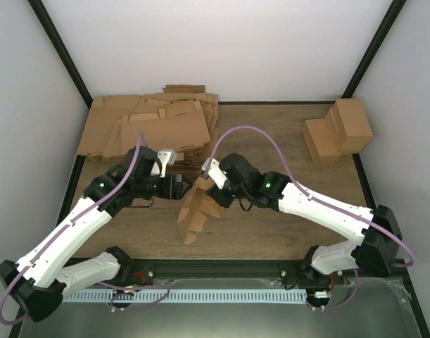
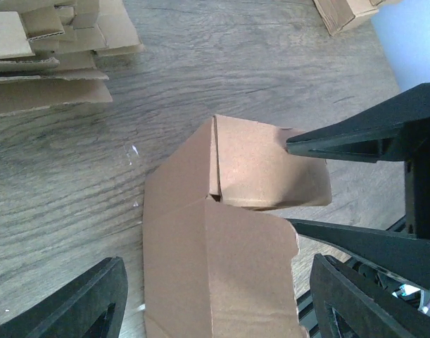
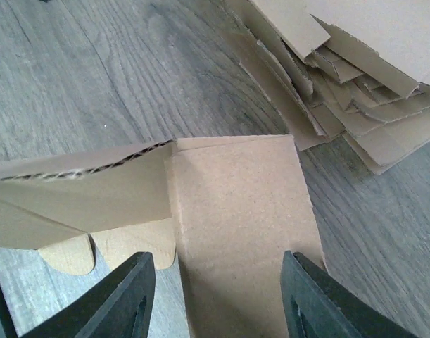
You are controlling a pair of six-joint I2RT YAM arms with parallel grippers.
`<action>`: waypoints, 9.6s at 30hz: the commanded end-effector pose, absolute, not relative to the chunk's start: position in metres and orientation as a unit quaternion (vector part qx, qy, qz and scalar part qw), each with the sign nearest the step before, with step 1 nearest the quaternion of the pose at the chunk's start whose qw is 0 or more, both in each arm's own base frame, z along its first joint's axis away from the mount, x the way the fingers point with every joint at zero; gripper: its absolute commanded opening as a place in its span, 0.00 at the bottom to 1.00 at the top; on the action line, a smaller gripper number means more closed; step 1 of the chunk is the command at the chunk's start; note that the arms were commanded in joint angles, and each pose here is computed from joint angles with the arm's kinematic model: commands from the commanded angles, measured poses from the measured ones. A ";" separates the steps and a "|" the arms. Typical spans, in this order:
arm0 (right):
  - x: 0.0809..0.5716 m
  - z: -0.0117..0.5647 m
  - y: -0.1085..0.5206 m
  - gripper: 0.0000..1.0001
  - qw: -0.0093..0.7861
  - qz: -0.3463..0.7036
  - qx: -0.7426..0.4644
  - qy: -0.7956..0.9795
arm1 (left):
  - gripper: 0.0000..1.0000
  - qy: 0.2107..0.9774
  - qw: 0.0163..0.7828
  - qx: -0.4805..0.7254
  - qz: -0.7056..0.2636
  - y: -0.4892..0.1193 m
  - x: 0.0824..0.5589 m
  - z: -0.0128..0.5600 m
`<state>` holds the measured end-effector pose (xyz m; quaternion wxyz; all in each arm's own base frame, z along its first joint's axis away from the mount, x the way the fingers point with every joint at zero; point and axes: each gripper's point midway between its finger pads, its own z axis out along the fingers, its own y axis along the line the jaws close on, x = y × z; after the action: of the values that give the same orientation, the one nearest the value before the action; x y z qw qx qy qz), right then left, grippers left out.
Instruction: Fold the paper box
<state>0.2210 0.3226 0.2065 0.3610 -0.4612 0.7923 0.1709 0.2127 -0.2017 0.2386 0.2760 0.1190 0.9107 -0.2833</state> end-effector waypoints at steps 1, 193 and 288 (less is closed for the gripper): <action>0.220 0.190 0.319 0.51 0.345 0.156 -0.458 0.804 | 0.74 0.906 0.283 0.120 -0.290 -0.205 0.215 0.248; 0.296 0.077 0.249 0.48 0.232 0.047 -0.269 0.934 | 0.69 0.944 0.289 0.059 -0.146 -0.193 0.280 0.136; 0.318 0.165 0.213 0.85 0.347 0.166 -0.158 0.909 | 0.72 0.931 0.318 0.031 -0.175 -0.181 0.265 0.153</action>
<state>0.2916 0.2127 0.1335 0.3191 -0.1534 0.9243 0.1427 0.2555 -0.1755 0.1504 0.3146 0.0375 0.9325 -0.1736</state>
